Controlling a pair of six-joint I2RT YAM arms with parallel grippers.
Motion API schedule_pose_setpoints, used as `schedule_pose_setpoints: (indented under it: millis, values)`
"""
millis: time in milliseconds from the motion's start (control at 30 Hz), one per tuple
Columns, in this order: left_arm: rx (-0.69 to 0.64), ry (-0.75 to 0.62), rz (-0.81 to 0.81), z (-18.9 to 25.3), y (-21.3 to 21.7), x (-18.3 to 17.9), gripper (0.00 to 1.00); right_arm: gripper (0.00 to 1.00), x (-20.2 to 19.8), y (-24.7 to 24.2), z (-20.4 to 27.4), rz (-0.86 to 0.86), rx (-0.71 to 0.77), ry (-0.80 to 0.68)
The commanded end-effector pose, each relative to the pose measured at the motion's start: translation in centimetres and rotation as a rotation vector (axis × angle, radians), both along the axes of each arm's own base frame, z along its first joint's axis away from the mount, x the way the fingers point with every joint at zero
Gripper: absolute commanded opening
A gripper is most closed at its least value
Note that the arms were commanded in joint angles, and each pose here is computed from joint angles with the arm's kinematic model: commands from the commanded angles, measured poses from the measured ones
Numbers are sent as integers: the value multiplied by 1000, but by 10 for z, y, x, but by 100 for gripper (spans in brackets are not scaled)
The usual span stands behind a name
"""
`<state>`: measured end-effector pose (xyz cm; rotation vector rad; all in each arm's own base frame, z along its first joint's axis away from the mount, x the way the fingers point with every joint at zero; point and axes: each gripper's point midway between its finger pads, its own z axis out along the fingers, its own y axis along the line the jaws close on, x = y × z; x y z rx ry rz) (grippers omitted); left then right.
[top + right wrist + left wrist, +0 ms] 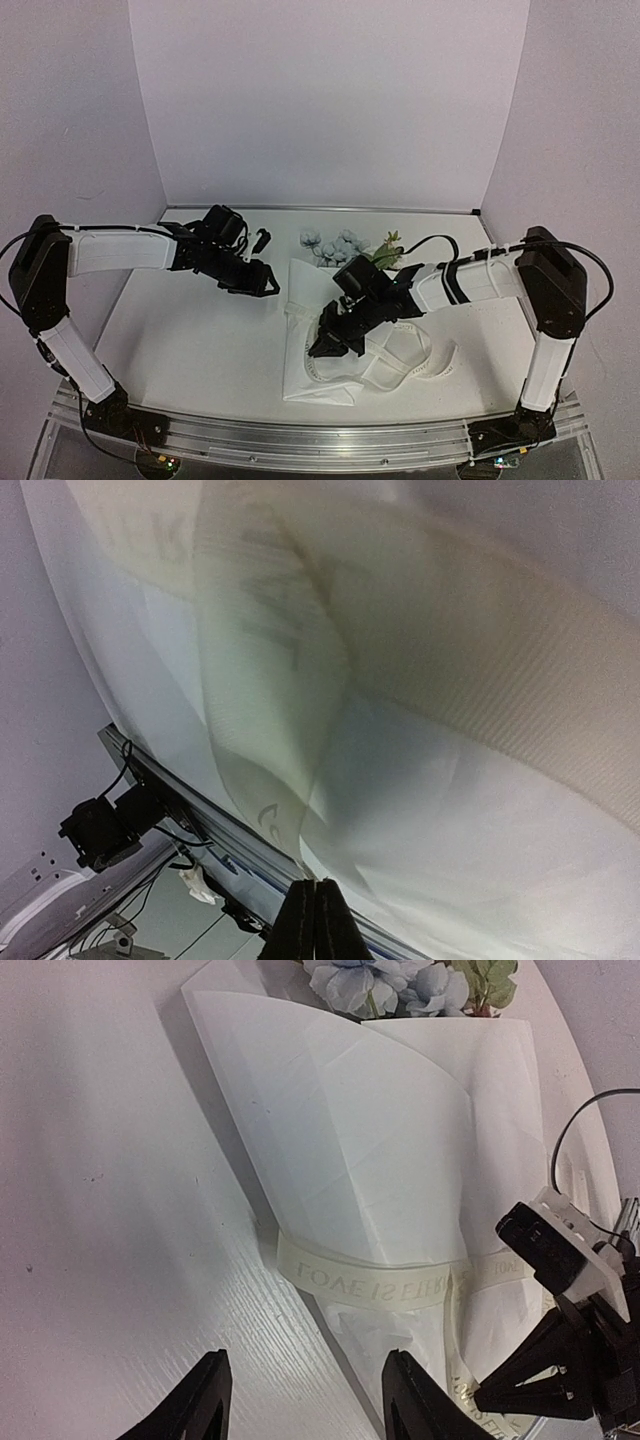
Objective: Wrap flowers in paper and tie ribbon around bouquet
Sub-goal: Cross the ribbon over the folded bouquet.
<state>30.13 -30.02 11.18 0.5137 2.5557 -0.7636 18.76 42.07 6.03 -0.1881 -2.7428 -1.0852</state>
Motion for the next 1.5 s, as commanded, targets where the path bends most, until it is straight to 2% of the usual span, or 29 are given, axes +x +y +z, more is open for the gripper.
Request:
schedule_pose_setpoints:
  millis: [0, 200, 500, 833, 1100, 1467]
  values:
    - [-36, -27, 0, 14, -1, 2, 53, 0, -15, 3, 34, 95, 53, -43]
    - [-37, -25, -1, 13, -2, 3, 53, 0, -35, -14, 42, 183, -12, -31]
    - [-43, -20, -3, 13, -3, 3, 53, 0, -44, -20, 45, 257, -46, -9]
    - [-43, -25, -6, 14, -3, 2, 52, 0, -24, -22, 39, 251, -70, 53]
    - [-38, -33, -6, 16, -2, 3, 52, 0, -8, -44, 36, 283, -181, 79]
    - [-44, -29, -16, 15, -6, 5, 52, 0, -17, -76, 52, 433, -379, 43]
